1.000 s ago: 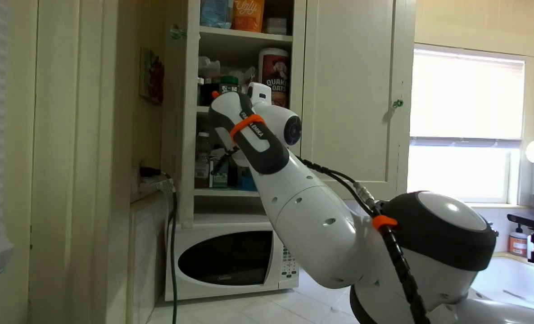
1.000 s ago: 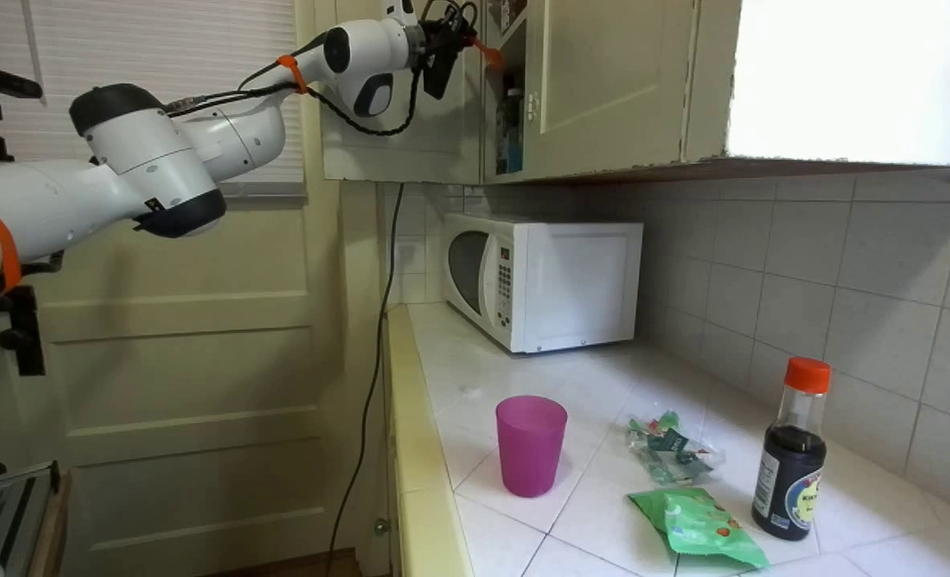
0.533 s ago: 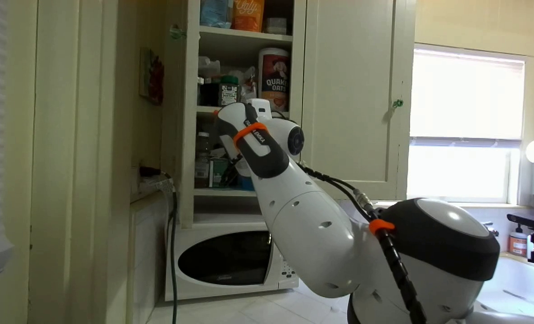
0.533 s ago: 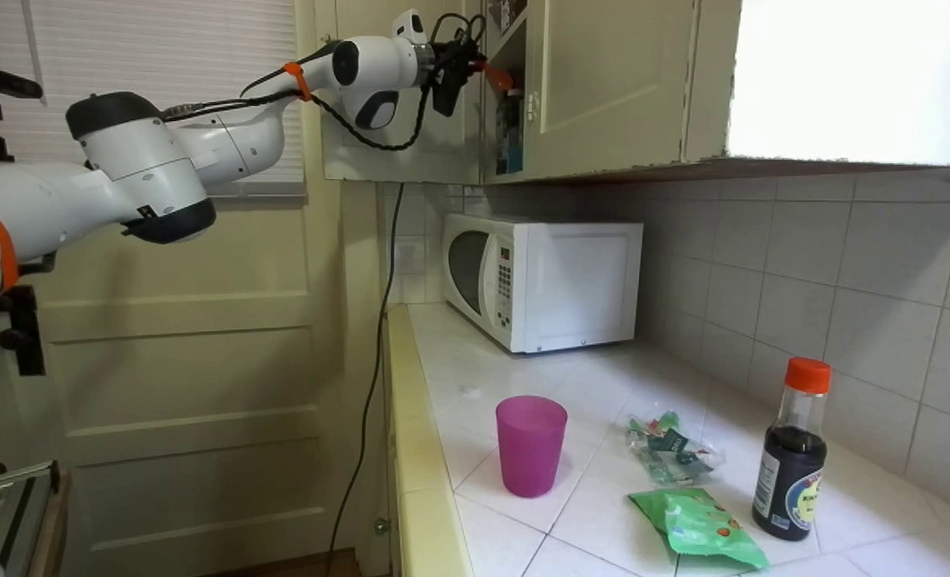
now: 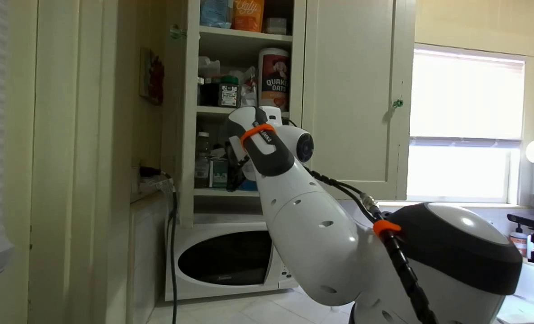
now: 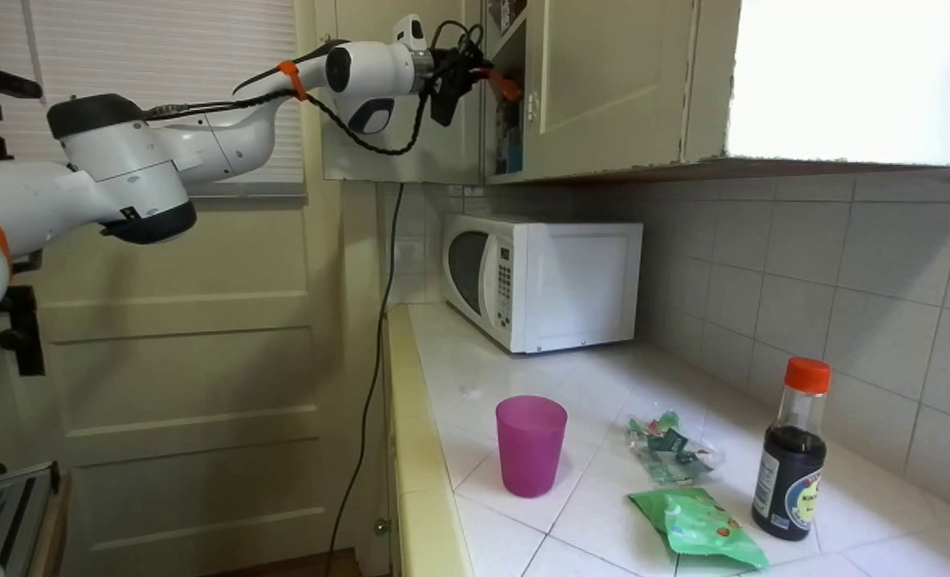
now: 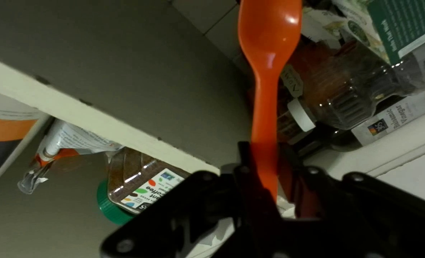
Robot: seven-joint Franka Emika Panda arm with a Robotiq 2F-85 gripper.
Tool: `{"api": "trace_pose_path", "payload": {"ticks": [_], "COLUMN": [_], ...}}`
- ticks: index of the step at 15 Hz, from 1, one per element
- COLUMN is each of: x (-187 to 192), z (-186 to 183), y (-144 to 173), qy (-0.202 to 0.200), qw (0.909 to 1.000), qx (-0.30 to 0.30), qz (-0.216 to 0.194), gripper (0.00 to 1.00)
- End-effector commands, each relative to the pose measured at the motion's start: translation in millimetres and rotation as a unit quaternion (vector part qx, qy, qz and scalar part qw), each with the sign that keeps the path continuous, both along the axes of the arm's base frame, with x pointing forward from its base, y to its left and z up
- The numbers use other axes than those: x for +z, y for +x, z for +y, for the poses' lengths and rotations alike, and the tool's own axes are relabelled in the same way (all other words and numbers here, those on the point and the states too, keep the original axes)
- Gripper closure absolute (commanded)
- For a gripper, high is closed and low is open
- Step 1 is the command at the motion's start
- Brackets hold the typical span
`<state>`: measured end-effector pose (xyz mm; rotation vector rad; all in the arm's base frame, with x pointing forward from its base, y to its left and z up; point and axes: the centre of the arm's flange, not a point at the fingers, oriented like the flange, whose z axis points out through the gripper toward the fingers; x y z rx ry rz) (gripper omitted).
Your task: Move the orange spoon to the cup behind the bowl in the cabinet
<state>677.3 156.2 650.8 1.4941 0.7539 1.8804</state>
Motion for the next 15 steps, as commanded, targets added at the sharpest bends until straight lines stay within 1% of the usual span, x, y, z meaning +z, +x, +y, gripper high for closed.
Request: {"api": "trace_pose_path", "payload": {"ticks": [1,2,3,4,5,6,7,9,11,13,15], "x": [-11,-9,-5,6,6,6,8,15,26,33,31], "z": [-15,-15,-15,1,0,-1,0,-1,1,4,6], "y": [-22,-23,-24,-7,-8,-7,-9,-6,-4,-1,5], "qy": [0.009,-0.001,-0.020,0.000,-0.001,0.000,-0.014,-0.045,-0.061,-0.072,-0.081], "qw": [0.9998,0.9997,0.9994,0.9999,0.9999,0.9999,0.9999,0.9986,0.9971,0.9962,0.9957], "qx": [0.019,0.022,0.023,0.012,0.013,0.013,0.009,0.005,0.005,0.010,0.020], "qz": [0.004,0.007,0.019,0.006,0.008,0.008,-0.003,-0.029,-0.044,-0.047,-0.040], "gripper": [0.94,0.94,0.94,0.94,0.78,0.78,0.94,0.94,0.94,0.94,0.94]}}
